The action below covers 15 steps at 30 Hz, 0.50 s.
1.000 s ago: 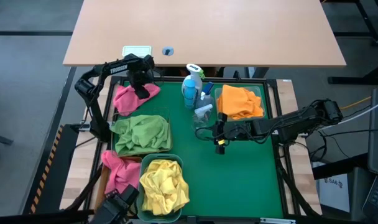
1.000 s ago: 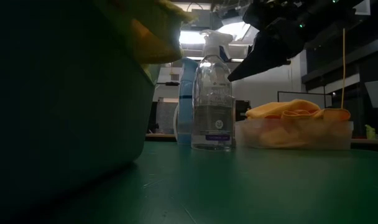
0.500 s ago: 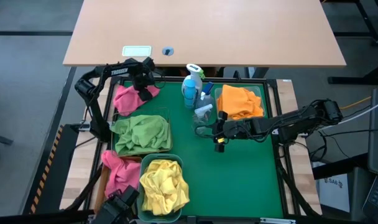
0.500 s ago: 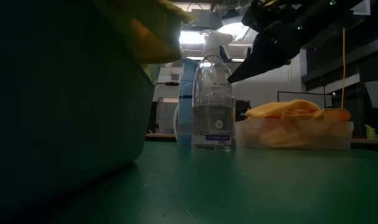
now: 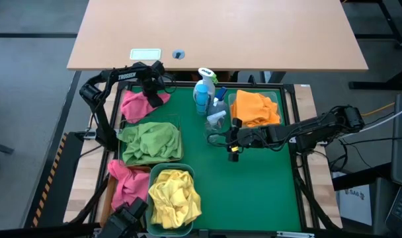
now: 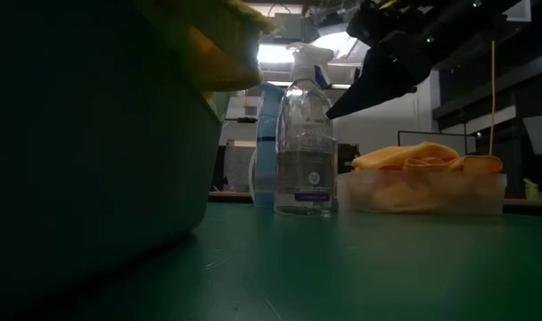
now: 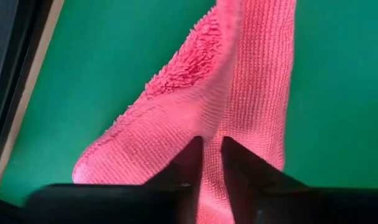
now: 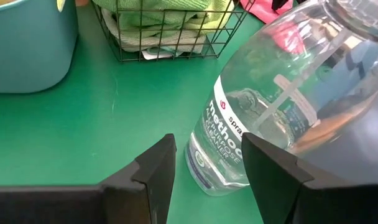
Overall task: Sort microfiber towel by color & place in baskets
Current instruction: Put the pink towel into the orange bin
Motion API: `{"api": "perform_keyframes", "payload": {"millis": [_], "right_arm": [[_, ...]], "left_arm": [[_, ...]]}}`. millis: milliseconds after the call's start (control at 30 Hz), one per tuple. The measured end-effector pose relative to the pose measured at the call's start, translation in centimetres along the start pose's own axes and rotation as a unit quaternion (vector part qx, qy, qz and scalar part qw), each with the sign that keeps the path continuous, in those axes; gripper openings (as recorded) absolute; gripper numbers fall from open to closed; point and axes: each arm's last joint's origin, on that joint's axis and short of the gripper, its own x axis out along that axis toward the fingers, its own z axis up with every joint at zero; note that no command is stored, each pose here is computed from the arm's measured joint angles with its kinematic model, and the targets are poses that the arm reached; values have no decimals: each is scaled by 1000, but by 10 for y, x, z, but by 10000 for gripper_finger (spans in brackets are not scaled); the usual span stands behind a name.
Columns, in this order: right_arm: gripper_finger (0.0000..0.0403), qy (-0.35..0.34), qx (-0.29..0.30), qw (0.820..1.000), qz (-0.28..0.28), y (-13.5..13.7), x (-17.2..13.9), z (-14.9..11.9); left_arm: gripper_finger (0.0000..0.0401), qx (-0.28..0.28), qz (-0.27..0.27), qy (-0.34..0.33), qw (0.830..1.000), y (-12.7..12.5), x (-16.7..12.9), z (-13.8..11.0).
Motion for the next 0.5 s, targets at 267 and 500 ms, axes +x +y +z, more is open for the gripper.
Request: {"api": "perform_keyframes", "payload": {"millis": [267,500], "right_arm": [[184,10,-3,1000,0,0,0,-2],[184,24,-8,1000,-15,-1,-1,-5]], "left_arm": [[3,-29,1,2,1000,0,-1,-1],[1,-34,-1,-29,999,-3,-22,-7]]}}
